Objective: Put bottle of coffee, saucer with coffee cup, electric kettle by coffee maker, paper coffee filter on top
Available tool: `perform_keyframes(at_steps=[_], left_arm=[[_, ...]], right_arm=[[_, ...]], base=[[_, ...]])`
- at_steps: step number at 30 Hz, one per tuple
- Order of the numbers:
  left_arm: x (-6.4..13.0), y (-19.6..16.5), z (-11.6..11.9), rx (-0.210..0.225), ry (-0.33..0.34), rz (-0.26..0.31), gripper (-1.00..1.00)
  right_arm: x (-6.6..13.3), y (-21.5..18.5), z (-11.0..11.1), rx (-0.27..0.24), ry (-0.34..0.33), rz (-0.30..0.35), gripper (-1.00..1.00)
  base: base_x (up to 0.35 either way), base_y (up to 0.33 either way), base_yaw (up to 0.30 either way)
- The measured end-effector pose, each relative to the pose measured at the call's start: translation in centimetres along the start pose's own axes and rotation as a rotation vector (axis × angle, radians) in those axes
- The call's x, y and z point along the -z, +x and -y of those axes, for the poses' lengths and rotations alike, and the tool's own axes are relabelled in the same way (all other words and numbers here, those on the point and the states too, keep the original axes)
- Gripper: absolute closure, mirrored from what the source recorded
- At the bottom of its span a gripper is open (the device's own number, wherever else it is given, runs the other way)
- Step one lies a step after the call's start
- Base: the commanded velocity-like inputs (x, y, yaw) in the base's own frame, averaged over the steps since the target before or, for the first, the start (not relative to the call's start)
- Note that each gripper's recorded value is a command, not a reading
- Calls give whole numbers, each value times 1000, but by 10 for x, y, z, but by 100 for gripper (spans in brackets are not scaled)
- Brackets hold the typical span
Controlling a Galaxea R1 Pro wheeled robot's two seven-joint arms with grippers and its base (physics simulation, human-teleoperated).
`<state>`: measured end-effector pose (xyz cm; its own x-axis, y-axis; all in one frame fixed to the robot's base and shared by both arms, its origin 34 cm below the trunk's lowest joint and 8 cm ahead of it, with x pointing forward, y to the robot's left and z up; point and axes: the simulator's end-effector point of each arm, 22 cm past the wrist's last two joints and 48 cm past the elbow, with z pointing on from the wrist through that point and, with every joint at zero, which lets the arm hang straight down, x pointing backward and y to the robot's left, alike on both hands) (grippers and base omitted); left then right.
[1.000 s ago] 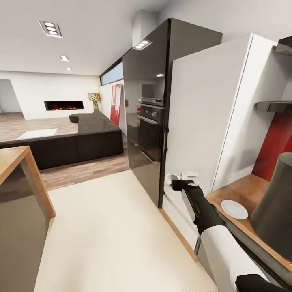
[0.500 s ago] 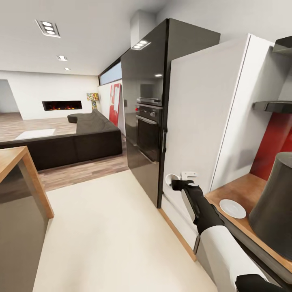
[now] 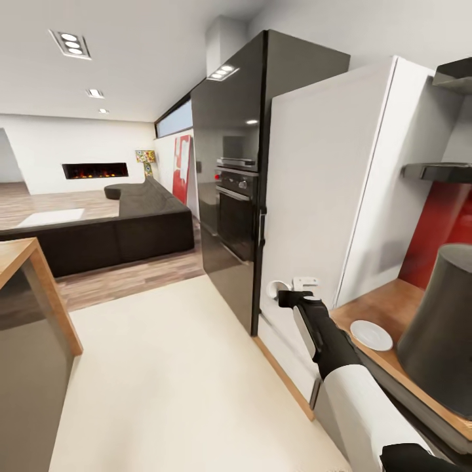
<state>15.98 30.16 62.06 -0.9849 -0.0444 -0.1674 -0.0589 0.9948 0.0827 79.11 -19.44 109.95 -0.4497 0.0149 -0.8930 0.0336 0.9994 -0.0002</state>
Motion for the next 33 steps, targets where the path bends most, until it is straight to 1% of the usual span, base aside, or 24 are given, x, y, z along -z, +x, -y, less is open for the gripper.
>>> perform_keyframes(at_steps=[17, 30, 33], left_arm=[[0, 0, 0, -1, 0, 0, -100], [-1, -8, 0, -1, 1, 9, -100], [-1, -8, -1, -2, -1, 9, -100]], right_arm=[[0, 2, 0, 0, 0, -3, 100], [0, 2, 0, 1, 0, -5, 100], [-1, 3, 1, 2, 3, -7, 100]], base=[[0, 0, -272], [0, 0, -273], [0, 0, -144]])
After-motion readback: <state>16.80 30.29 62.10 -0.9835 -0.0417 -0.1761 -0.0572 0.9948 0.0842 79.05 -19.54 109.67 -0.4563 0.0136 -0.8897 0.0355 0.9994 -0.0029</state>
